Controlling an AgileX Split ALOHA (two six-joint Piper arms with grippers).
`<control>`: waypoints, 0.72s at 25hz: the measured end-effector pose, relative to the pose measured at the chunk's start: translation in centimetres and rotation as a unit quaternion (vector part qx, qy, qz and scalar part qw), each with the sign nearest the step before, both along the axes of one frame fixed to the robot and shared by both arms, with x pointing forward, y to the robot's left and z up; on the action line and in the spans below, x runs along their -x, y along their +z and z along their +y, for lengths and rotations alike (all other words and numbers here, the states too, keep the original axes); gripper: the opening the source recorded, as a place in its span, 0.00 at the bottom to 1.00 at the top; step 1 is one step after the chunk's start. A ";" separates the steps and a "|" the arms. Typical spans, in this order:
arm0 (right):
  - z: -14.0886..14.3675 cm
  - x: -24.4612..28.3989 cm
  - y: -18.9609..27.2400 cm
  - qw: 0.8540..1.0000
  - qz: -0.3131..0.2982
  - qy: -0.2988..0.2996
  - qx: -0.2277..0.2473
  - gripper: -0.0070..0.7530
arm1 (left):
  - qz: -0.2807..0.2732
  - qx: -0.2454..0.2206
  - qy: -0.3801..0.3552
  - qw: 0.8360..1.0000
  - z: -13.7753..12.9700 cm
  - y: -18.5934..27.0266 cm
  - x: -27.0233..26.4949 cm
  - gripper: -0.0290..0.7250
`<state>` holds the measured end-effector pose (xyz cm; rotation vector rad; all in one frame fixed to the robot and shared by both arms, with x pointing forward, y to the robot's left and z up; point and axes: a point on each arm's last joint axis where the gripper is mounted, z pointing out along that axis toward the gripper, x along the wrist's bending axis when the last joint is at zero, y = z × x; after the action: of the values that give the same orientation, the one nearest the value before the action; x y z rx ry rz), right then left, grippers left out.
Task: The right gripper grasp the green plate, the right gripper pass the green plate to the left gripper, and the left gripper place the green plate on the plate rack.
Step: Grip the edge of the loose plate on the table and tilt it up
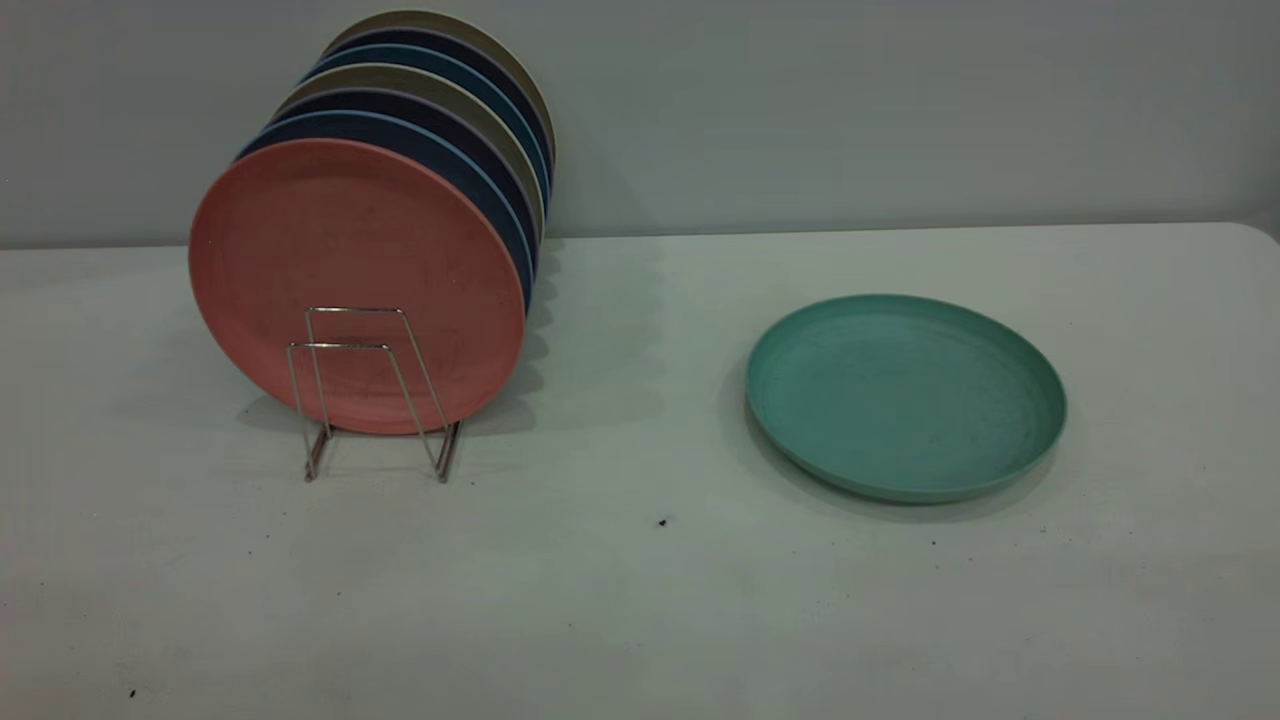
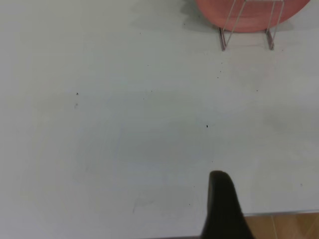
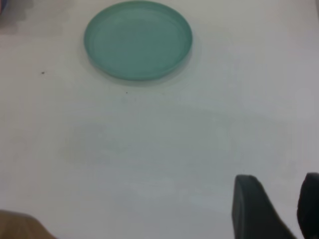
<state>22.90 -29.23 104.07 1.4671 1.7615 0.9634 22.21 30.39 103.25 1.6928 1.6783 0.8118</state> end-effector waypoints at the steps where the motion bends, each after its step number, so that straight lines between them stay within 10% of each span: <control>1: 0.0 0.0 0.0 1.000 0.000 0.000 0.000 0.32 | 0.000 0.000 0.000 1.000 0.0 0.0 0.0 0.70; 18: -0.2 -0.2 0.2 1.000 -0.004 -0.006 0.008 0.32 | -0.004 -0.004 0.004 1.000 0.1 0.4 -0.2 0.70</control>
<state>23.10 -29.38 104.29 1.4600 1.7484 0.9474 22.43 30.48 103.66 1.6881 1.6792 0.8281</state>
